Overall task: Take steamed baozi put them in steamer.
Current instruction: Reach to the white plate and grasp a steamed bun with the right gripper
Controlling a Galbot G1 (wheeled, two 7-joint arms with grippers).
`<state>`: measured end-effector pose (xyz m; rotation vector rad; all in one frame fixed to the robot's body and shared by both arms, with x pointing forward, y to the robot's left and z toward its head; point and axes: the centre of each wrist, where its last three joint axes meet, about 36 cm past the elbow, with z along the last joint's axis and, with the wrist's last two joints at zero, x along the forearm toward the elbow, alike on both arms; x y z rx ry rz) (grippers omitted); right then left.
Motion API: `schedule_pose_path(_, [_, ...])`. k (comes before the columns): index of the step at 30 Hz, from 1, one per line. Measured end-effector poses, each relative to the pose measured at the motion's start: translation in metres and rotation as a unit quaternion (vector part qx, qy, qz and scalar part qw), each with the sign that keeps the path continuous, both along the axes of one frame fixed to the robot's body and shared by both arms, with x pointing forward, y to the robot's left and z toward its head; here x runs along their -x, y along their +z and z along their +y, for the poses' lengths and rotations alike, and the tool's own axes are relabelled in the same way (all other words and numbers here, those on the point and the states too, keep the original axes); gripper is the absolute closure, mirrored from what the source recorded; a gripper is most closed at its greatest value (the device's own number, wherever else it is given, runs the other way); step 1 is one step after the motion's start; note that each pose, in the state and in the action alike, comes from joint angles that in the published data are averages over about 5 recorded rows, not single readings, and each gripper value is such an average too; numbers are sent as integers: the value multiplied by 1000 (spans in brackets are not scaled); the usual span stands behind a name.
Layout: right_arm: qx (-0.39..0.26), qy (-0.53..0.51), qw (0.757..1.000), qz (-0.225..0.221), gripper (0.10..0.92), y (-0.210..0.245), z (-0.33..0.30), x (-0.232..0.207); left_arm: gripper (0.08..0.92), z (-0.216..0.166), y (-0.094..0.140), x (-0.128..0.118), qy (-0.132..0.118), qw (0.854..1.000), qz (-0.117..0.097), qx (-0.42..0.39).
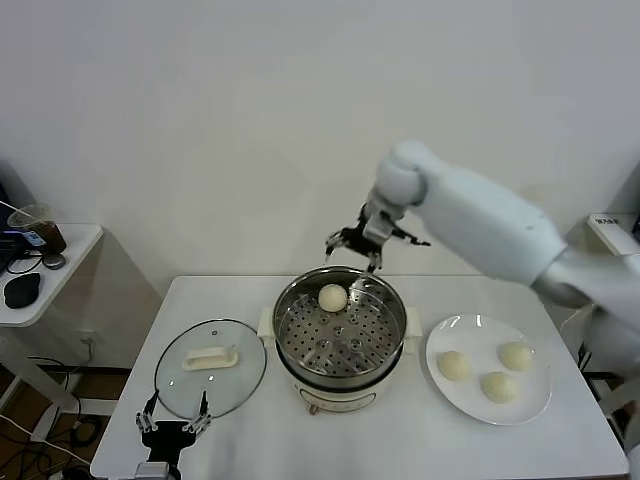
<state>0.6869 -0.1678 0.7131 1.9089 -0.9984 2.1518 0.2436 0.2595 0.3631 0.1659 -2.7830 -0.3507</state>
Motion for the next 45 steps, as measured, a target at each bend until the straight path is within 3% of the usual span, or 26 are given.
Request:
schedule_pose_path(7, [-53, -210, 974, 62, 200, 13, -87, 25, 177, 0, 8, 5, -6, 1000, 0, 4])
schedule_pose_path(13, [-56, -343, 931, 114, 200, -27, -153, 63, 177, 5, 12, 11, -7, 1000, 5, 3])
schedule_pose_path(18, [-32, -407, 904, 129, 200, -71, -184, 88, 177, 8, 15, 13, -5, 1000, 9, 6])
schedule_pose_path(28, [24, -452, 881, 135, 200, -147, -198, 106, 177, 12, 15, 18, 2, 1000, 19, 5])
schedule_pose_path(45, [62, -440, 885, 136, 200, -227, -168, 85, 177, 23, 8, 17, 14, 999, 31, -1])
